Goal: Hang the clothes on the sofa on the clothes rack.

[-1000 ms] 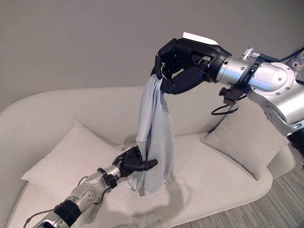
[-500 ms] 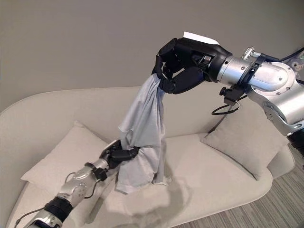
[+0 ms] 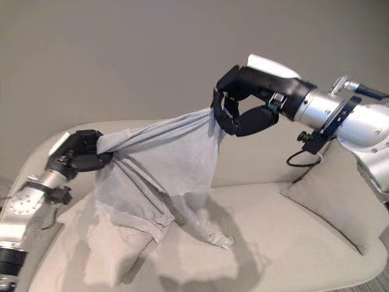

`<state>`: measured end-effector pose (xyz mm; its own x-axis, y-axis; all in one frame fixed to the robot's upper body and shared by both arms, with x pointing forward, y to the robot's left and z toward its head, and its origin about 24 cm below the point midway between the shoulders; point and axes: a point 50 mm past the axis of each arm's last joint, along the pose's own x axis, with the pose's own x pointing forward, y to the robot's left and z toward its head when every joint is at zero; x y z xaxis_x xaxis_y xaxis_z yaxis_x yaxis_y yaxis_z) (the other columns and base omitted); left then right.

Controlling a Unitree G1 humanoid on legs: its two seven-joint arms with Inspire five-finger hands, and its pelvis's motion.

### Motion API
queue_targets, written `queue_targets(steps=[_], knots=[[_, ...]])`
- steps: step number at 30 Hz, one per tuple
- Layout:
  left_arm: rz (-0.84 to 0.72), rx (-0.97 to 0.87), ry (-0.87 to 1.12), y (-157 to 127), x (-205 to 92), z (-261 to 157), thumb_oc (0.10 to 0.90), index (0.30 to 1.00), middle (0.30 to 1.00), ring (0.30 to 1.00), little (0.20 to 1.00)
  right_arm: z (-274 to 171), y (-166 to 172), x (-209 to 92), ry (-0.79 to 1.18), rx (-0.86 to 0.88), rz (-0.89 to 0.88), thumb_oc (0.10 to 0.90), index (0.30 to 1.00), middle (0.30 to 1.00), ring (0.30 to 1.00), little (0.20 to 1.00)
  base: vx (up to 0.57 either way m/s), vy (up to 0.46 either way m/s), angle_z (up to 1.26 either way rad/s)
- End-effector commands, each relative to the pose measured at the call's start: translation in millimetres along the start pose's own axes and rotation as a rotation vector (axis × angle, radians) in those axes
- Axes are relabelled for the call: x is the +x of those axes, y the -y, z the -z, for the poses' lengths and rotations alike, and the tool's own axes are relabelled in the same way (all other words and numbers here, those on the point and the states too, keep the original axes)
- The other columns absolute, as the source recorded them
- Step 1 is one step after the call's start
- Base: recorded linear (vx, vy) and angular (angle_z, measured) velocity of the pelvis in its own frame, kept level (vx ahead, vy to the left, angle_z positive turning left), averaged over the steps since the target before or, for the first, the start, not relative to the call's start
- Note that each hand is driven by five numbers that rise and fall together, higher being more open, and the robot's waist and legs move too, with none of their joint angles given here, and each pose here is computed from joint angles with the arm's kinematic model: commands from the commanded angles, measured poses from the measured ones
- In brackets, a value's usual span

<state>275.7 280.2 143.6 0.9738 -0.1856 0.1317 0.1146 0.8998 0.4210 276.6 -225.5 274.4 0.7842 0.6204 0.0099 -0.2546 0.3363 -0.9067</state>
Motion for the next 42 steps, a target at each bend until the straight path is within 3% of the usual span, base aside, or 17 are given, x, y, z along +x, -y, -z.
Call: queue_targets(steps=[1, 8, 16, 22, 29, 42], knots=[[-0.290, 0.268, 0.323, -68.8, -3.9, -86.6, 0.400, 0.300, 0.300, 0.300, 0.300, -17.9, 47.8, -9.6, 0.054, -0.167, 0.307, 0.400, 0.300, 0.300, 0.300, 0.300, -0.06, -0.094, 0.46], [-0.473, 0.473, 0.414, -96.9, -12.6, -126.4, 0.400, 0.300, 0.300, 0.300, 0.300, -20.2, 47.0, -4.1, 0.088, -0.205, 0.402, 0.400, 0.300, 0.300, 0.300, 0.300, -0.15, -0.003, 0.53], [-0.535, 0.606, 0.493, -108.2, -3.6, -160.5, 0.400, 0.300, 0.300, 0.300, 0.300, -12.2, 43.3, 1.0, 0.075, -0.191, 0.440, 0.400, 0.300, 0.300, 0.300, 0.300, -0.01, 0.382, 0.52], [-0.473, 0.671, 0.619, -92.7, 25.2, -206.5, 0.400, 0.300, 0.300, 0.300, 0.300, -8.7, 51.6, -10.4, 0.018, -0.289, 0.556, 0.400, 0.300, 0.300, 0.300, 0.300, 0.04, 0.522, 0.55], [-0.484, 0.701, 0.683, -88.5, 31.6, -234.2, 0.400, 0.300, 0.300, 0.300, 0.300, -11.3, 62.5, -11.5, 0.015, -0.295, 0.624, 0.400, 0.300, 0.300, 0.300, 0.300, 0.01, 0.515, 0.35], [-0.443, 0.564, 0.587, -82.3, 40.1, -192.5, 0.400, 0.300, 0.300, 0.300, 0.300, 6.0, 62.5, -26.1, -0.045, -0.227, 0.647, 0.400, 0.300, 0.300, 0.300, 0.300, -0.09, 0.123, 0.17]])
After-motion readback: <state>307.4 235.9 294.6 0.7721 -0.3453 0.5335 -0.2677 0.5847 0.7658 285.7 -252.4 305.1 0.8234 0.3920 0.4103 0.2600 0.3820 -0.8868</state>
